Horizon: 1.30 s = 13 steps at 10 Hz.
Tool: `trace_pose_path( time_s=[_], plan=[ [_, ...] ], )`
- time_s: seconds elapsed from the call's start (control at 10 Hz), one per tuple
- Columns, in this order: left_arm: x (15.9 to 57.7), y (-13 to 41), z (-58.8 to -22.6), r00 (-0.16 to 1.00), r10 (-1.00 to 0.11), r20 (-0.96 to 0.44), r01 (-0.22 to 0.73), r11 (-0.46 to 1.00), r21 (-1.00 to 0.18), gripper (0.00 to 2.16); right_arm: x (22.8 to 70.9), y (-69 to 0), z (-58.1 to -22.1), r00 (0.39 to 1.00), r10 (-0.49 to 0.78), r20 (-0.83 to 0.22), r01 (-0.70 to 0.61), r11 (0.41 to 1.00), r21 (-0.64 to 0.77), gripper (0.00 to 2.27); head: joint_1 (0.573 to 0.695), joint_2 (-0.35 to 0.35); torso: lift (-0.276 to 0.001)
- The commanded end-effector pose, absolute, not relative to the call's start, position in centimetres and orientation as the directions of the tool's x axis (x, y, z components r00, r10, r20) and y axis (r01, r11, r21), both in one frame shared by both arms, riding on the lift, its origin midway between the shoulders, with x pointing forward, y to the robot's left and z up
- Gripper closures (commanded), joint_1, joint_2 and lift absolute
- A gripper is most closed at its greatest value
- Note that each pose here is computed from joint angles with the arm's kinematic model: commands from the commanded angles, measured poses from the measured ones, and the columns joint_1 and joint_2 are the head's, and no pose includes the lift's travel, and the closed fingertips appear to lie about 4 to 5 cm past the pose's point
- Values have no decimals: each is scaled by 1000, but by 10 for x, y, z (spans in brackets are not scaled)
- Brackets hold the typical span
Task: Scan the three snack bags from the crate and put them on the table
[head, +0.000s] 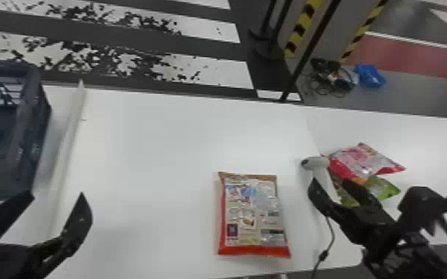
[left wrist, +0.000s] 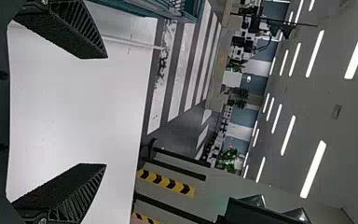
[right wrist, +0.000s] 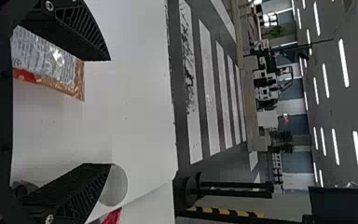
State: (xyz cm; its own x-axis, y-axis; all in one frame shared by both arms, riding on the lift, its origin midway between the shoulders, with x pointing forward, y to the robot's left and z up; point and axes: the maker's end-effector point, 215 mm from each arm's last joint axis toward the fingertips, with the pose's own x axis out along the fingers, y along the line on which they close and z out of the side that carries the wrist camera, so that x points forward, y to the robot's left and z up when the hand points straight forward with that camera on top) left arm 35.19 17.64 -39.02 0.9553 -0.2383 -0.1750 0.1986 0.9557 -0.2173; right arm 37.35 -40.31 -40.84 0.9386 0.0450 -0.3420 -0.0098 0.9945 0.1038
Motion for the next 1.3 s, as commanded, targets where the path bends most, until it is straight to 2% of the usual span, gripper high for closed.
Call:
trace_pose_path(
  time_s=[0.0, 0.1, 0.5, 0.8, 0.9, 1.0, 1.1, 1.2],
  plan=[
    [351, 181, -388, 959, -227, -167, 190, 959, -212, 33, 369, -443, -438, 924, -9, -382, 47, 995, 91, 63, 695, -325, -94],
    [351, 183, -386, 963, -221, -156, 187, 960, -208, 33, 368, -455, -459, 910, -9, -415, 46, 996, 81, 66, 695, -350, -94],
    [346, 187, -385, 965, -219, -145, 188, 961, -201, 26, 395, -452, -508, 881, 32, -472, -3, 998, 63, 66, 695, -350, -94],
    [342, 191, -384, 966, -216, -142, 187, 963, -195, 26, 420, -449, -521, 867, 45, -496, -25, 999, 47, 120, 695, -350, -94],
    [341, 191, -381, 968, -215, -130, 188, 963, -194, 26, 426, -447, -524, 864, 51, -501, -34, 999, 42, 684, 695, -350, -94],
    [341, 192, -380, 968, -213, -129, 186, 963, -193, 26, 427, -448, -531, 851, 48, -523, -25, 998, 52, 1730, 695, -350, -94],
    [341, 193, -381, 969, -213, -129, 186, 964, -193, 22, 427, -453, -537, 840, 46, -540, -18, 998, 56, 2030, 695, -350, -94],
    [341, 192, -383, 968, -213, -131, 185, 963, -194, 22, 427, -453, -537, 842, 44, -538, -22, 999, 47, 2044, 695, -350, -94]
  ],
)
